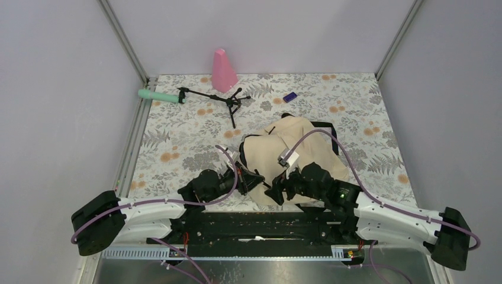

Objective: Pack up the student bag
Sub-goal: Zip the student bag at the center of the board.

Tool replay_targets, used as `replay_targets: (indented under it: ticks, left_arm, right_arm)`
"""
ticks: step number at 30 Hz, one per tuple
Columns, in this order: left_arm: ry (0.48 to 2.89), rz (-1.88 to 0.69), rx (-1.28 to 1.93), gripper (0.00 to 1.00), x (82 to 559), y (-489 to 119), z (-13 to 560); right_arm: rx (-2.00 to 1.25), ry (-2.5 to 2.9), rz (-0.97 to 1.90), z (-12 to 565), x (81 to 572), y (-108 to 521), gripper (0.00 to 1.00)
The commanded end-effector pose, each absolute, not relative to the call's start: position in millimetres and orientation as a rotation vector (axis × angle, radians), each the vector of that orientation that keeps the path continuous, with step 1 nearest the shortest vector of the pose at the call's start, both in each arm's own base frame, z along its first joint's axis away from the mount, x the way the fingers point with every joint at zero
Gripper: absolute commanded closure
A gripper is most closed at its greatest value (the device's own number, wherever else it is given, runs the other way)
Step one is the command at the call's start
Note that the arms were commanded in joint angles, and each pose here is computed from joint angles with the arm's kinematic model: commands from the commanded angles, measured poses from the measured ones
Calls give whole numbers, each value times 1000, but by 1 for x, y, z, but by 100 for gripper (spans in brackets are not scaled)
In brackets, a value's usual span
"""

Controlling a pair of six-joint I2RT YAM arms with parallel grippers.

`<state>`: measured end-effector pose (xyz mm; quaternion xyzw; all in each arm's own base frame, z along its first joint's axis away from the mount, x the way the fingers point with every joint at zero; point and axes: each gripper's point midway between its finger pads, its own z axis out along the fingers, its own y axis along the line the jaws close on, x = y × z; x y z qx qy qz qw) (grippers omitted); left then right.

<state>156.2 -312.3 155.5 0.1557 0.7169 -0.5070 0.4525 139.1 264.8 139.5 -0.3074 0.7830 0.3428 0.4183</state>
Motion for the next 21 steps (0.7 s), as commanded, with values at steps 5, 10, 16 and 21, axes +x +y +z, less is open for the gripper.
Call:
replay_targets:
  ticks: [5,10,16,21]
  left_arm:
    - [1691,-1302,336,100,164,-318,198]
    - [1703,-1258,305,100,172,-310,195]
    - [1708,-1166,168,100,202,-280,186]
    - [1705,-1100,159,100,218,-267,183]
  right_arm:
    - [-977,1807,669,151,150,301,36]
    - [-1013,1927,518,135,156,299,100]
    - [-996,1928,534,133,148,292,100]
    - [-956,1939,563,133,142,281,100]
